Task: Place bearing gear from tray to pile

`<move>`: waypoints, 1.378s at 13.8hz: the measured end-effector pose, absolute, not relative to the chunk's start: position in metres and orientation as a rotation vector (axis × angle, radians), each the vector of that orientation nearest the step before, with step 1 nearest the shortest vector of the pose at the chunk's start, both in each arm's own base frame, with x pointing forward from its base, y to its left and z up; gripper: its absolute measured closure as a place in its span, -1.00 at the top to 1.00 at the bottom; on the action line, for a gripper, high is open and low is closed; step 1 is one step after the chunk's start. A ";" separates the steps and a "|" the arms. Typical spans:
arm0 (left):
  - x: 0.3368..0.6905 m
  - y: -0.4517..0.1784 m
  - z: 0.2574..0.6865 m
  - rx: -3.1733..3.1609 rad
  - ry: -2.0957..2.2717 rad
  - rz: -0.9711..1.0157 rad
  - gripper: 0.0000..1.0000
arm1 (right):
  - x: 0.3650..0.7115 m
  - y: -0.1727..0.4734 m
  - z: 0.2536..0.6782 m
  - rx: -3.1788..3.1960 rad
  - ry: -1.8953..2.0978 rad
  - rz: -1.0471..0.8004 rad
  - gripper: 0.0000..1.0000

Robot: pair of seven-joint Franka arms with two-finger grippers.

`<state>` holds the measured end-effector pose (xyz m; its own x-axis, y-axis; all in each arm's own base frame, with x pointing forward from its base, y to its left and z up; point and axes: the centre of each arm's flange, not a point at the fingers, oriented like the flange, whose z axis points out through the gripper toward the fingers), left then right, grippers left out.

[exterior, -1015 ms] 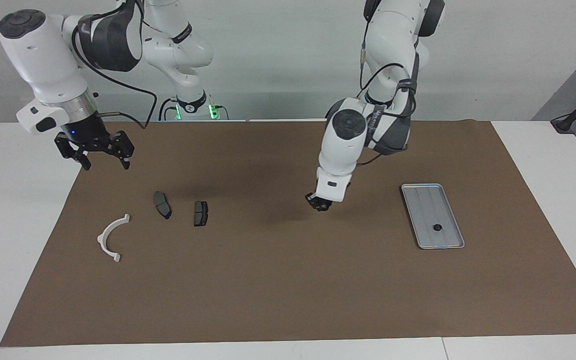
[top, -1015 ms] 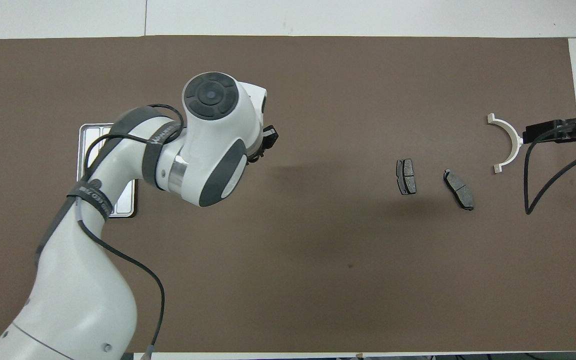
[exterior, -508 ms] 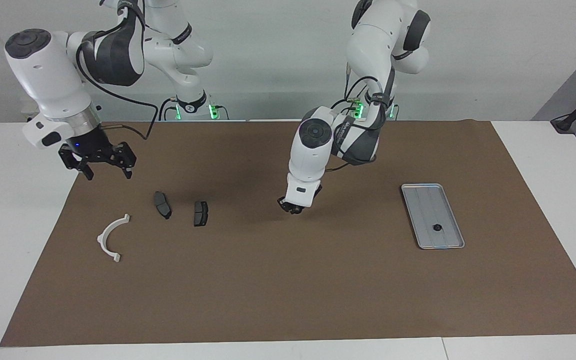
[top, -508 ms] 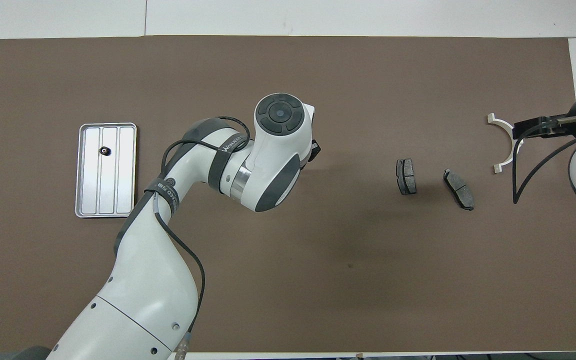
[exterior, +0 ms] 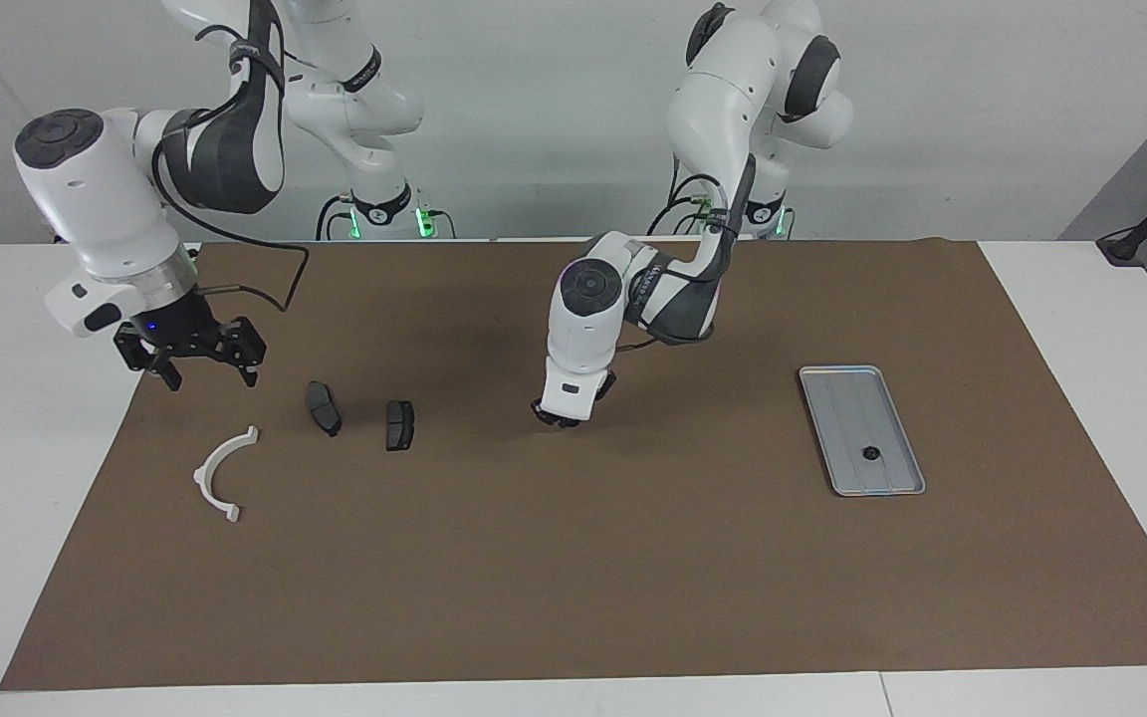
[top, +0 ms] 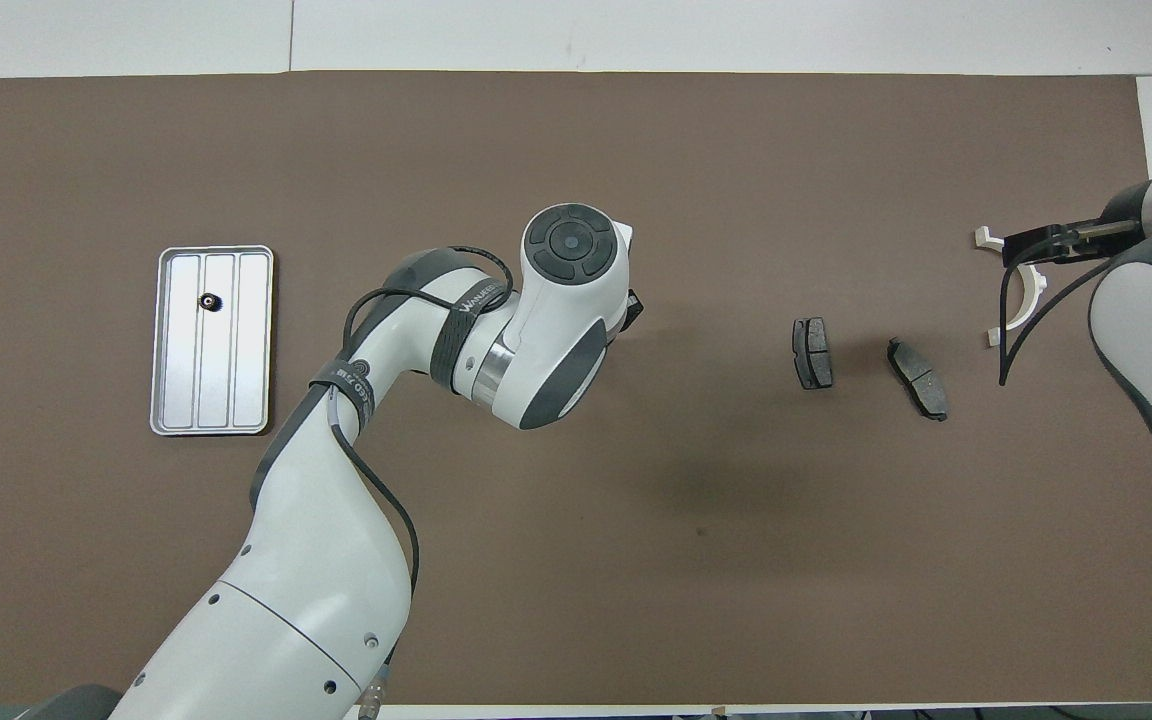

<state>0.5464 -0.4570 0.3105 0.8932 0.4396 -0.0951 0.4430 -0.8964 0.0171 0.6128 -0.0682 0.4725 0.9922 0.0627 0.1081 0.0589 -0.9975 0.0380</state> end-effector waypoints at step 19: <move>0.589 -0.336 0.370 3.013 0.850 -0.157 1.00 | 0.632 0.013 0.455 3.108 0.136 0.260 1.00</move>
<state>0.5891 -0.3358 0.3700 0.8479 0.5209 -0.0985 0.5217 -0.8529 -0.0201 0.6317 0.0130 0.4545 0.9823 0.0881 0.1651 0.0849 -0.9960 0.0265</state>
